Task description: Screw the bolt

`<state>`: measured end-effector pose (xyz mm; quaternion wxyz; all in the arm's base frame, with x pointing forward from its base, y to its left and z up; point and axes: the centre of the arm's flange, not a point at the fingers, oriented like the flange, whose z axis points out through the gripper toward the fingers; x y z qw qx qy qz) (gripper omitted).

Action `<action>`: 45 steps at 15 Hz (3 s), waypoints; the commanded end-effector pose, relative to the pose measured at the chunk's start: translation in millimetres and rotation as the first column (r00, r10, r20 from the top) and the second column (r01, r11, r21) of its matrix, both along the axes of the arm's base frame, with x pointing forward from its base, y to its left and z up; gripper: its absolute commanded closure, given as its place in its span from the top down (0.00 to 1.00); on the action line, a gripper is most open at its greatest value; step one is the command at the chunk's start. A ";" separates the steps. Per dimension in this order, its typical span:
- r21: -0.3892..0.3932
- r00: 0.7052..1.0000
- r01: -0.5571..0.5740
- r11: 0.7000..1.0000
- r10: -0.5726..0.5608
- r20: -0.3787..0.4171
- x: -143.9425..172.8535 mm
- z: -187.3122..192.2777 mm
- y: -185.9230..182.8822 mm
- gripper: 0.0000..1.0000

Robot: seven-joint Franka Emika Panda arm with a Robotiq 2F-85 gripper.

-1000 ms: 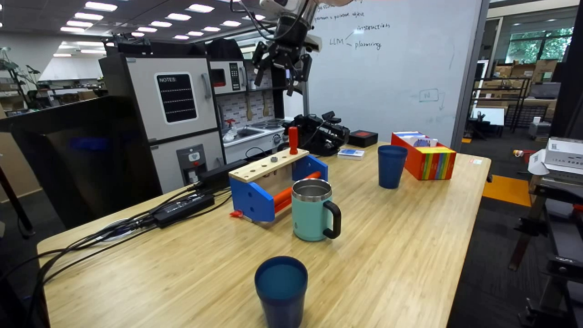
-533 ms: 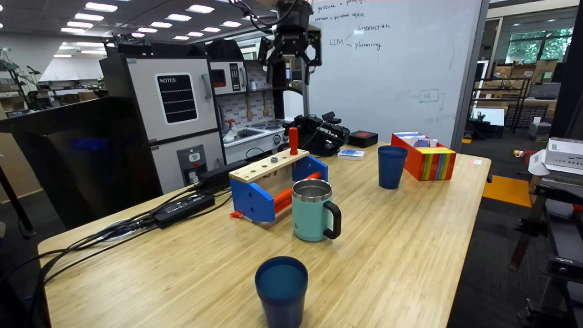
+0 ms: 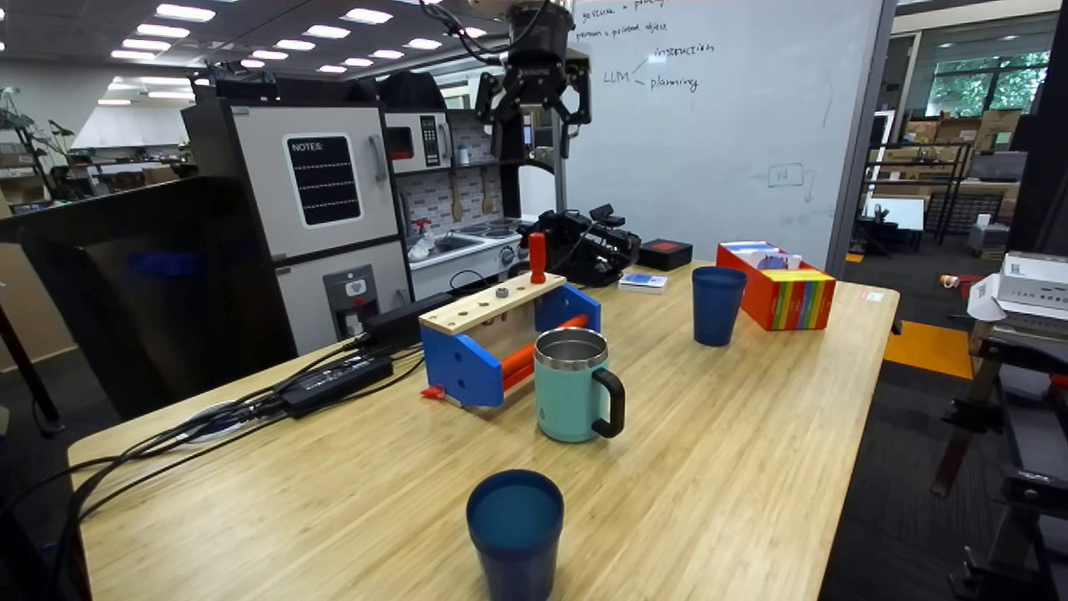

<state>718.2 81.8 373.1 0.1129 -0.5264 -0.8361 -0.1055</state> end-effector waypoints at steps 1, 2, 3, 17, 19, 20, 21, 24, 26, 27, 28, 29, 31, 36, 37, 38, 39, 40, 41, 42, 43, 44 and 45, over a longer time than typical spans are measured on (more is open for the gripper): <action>-0.088 0.994 0.100 0.991 -0.102 -0.025 5.6 -4.3 20.3 1.00; -0.121 0.990 0.135 0.984 -0.139 -0.030 5.1 -7.1 29.2 1.00; -0.163 0.983 0.170 0.972 -0.178 -0.037 5.1 -9.7 41.6 1.00; -0.364 0.813 0.580 0.729 -0.546 0.204 12.2 -93.3 63.4 1.00; -0.331 0.808 0.589 0.737 -0.531 0.257 17.3 -101.1 70.7 1.00; -0.316 0.806 0.590 0.743 -0.520 0.282 17.7 -106.5 75.7 1.00; -0.302 0.808 0.585 0.752 -0.508 0.299 17.7 -108.8 81.9 1.00; -0.281 0.801 0.591 0.757 -0.509 0.315 12.3 -119.0 96.9 1.00; -0.254 0.793 0.602 0.757 -0.533 0.295 6.5 -124.9 99.4 1.00; -0.243 0.788 0.609 0.755 -0.543 0.291 4.7 -127.6 98.7 1.00; -0.236 0.784 0.615 0.753 -0.550 0.288 3.0 -130.6 97.0 1.00; -0.232 0.779 0.621 0.748 -0.558 0.288 1.9 -133.4 94.4 1.00; -0.224 0.777 0.622 0.750 -0.558 0.291 1.4 -139.6 87.0 1.00; -0.180 0.775 0.621 0.763 -0.563 0.288 7.3 -153.6 65.1 1.00; -0.170 0.781 0.613 0.772 -0.559 0.278 10.0 -154.3 60.9 1.00; -0.167 0.808 0.576 0.800 -0.528 0.261 14.0 -153.7 60.3 1.00; -0.204 0.780 0.617 0.760 -0.556 0.286 13.5 -156.3 64.7 1.00; -0.198 0.791 0.603 0.773 -0.546 0.277 13.8 -156.4 63.5 1.00; -0.194 0.795 0.597 0.779 -0.541 0.273 14.1 -156.0 62.9 1.00; -0.191 0.798 0.593 0.782 -0.539 0.272 14.1 -155.7 63.2 1.00; -0.190 0.799 0.591 0.784 -0.537 0.271 13.9 -155.5 64.2 1.00; -0.190 0.800 0.590 0.785 -0.536 0.270 13.8 -155.4 65.0 1.00; -0.189 0.800 0.590 0.785 -0.536 0.270 13.8 -155.4 65.3 1.00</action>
